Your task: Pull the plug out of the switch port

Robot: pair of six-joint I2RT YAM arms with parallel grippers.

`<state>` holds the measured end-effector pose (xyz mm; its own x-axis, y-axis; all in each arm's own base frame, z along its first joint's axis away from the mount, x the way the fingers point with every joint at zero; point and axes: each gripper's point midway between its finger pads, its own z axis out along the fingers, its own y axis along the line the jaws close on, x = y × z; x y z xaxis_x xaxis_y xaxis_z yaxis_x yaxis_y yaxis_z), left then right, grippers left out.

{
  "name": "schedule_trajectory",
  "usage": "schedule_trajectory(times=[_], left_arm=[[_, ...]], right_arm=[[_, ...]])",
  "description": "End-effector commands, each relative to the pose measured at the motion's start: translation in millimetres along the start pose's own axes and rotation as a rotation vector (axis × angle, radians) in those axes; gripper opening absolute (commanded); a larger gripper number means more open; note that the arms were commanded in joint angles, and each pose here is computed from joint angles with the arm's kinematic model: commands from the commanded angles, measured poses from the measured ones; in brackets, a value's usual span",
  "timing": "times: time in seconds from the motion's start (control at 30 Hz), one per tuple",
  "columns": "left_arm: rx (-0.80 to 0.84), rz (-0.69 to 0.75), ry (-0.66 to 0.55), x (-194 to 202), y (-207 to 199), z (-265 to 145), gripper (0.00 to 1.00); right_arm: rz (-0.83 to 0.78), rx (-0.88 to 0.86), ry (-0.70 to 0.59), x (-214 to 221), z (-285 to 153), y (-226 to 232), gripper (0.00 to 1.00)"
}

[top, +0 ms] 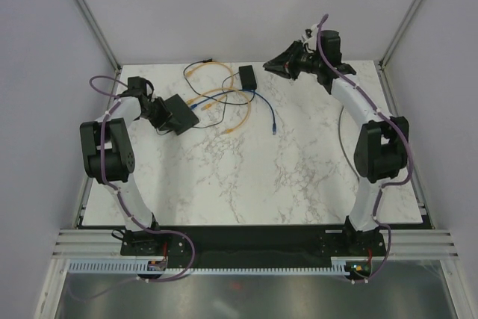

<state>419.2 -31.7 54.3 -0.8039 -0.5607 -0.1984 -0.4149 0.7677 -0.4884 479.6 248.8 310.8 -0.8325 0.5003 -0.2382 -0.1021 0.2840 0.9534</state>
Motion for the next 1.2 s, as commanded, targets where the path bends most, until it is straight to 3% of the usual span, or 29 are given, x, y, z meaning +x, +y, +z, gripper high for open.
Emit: schedule_trajectory(times=[0.0,0.27,0.47,0.7,0.87,1.17], left_arm=[[0.126,0.051,-0.031,-10,-35,-21,0.38],[0.17,0.022,-0.042,-20,-49,-22,0.38],[0.181,-0.002,-0.049,-27,-52,-17,0.37],[0.202,-0.012,-0.047,-40,-55,-11,0.37],[0.204,-0.024,-0.029,-38,-53,-4,0.37],[0.209,-0.017,-0.029,-38,-53,-3,0.36]], right_arm=[[-0.064,0.231,0.138,46,34,-73,0.26],[-0.137,0.176,0.184,73,130,-91,0.41],[-0.064,0.125,0.196,110,192,-111,0.47],[-0.037,-0.006,0.118,120,246,-98,0.46],[0.042,-0.047,0.1,137,274,-112,0.42],[-0.005,0.059,0.064,145,283,-147,0.37]])
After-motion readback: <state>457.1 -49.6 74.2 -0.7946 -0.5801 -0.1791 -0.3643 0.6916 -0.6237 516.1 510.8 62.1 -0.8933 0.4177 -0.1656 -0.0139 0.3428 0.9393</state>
